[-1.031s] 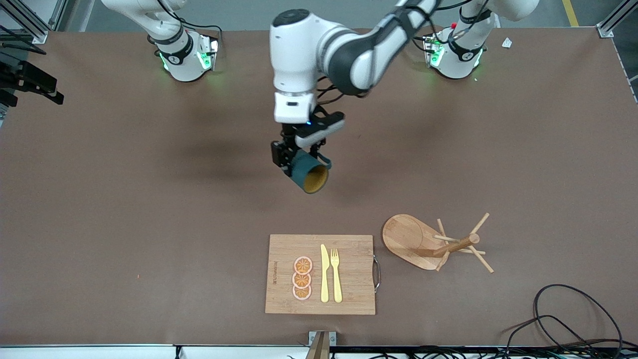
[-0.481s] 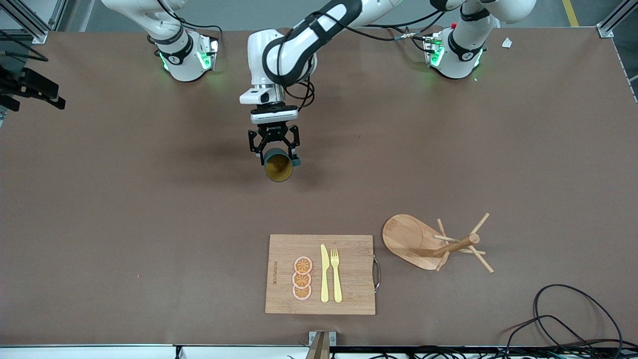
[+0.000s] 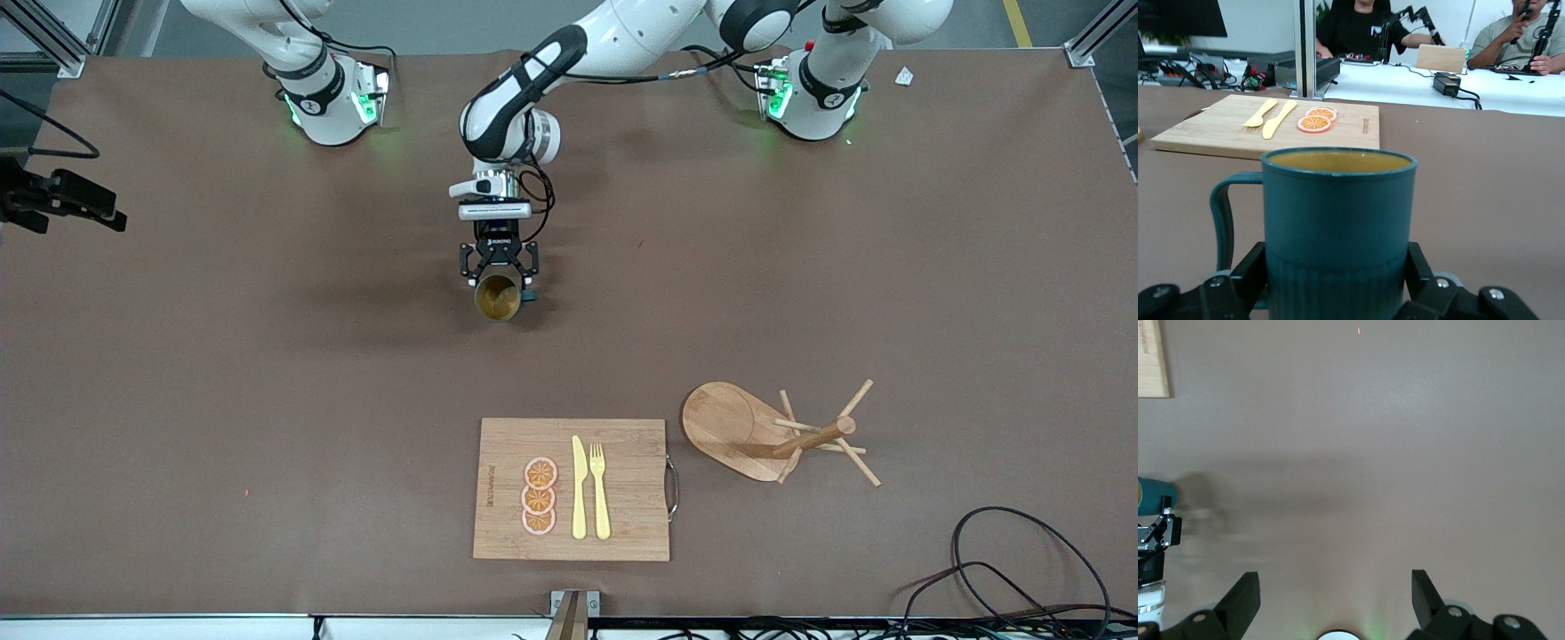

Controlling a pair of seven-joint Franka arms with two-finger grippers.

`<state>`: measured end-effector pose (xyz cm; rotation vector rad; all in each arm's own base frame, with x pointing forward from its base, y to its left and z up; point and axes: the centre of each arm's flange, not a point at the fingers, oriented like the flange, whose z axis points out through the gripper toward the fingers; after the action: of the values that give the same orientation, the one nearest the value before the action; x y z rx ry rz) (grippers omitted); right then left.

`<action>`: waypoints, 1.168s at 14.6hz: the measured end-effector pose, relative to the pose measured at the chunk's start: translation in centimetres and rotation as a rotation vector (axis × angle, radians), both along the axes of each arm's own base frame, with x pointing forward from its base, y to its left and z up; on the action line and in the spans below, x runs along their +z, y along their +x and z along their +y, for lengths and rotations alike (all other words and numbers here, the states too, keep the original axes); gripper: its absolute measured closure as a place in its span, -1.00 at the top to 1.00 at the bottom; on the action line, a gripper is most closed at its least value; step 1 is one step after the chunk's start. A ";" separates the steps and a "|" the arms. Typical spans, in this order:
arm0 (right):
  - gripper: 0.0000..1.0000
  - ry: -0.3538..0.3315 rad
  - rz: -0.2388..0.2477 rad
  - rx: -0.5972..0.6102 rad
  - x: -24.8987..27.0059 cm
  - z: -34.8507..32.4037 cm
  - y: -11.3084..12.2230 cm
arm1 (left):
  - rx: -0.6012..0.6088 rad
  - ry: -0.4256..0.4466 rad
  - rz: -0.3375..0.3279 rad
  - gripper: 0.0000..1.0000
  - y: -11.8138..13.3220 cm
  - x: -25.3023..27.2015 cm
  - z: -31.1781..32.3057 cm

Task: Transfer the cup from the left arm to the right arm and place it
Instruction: 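Carry the mug with the left gripper toward the table middle, then set the mug down with the left gripper while the right gripper approaches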

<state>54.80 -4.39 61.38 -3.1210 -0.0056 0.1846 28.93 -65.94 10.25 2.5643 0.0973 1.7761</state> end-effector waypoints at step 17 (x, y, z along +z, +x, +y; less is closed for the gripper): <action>1.00 -0.175 0.103 -0.638 -9.5 12.0 3.9 | 0.359 -0.204 0.353 1.00 -4.3 9.9 -3.0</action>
<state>58.72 7.60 51.93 -3.0751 1.0329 0.3393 24.58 -68.93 20.14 2.8022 0.7446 1.2786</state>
